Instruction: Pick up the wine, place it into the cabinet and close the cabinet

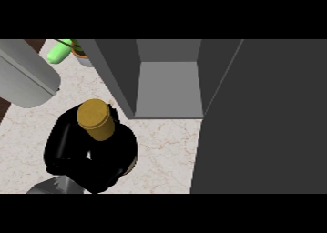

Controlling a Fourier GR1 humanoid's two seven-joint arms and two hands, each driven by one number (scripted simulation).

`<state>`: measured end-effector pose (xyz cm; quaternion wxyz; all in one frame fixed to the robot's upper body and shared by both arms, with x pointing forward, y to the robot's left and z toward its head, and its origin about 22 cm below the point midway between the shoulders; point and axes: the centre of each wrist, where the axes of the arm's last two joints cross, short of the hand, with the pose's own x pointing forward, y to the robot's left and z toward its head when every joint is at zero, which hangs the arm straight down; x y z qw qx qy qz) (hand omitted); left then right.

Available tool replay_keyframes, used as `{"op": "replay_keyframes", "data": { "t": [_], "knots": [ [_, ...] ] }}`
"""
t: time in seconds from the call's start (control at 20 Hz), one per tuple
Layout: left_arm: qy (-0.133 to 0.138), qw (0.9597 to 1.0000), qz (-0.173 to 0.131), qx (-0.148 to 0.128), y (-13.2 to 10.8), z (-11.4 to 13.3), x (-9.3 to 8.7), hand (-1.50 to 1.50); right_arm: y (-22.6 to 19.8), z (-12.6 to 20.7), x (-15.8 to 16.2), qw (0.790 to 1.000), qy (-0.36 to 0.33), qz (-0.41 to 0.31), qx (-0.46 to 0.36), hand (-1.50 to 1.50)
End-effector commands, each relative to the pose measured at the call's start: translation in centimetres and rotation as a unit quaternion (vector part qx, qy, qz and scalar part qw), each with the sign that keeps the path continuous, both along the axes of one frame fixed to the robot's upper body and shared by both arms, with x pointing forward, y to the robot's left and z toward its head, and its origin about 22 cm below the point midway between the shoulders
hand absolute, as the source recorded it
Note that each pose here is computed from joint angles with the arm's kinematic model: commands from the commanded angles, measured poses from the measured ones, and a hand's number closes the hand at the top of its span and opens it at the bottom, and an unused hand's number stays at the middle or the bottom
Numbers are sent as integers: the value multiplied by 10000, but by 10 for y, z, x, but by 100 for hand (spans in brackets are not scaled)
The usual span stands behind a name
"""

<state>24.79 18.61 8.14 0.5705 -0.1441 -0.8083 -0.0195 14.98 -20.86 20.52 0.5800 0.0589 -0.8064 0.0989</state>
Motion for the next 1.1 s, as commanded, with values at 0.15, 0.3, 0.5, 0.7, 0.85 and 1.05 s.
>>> {"op": "replay_keyframes", "data": {
  "t": [0.15,0.3,0.5,0.7,0.85,1.05],
  "knots": [
    [52,9997,-167,-177,-47,18,-6,150,-10,11,-10,9995,-189,162,169,-150],
    [90,9996,-180,-200,-79,28,-1,150,-5,1,-11,9995,-183,140,199,-150],
    [131,9996,-86,-231,-87,37,10,150,-2,5,-25,9994,-212,197,204,-150],
    [5,9997,184,-172,-102,51,26,150,-6,8,-30,9993,-233,208,198,-150],
    [85,9995,288,-55,-116,57,39,150,-2,9,-11,9995,-211,200,159,-150],
    [-94,9993,360,24,-124,50,38,150,1,5,-7,9996,-205,107,171,-150]
  ]
}}
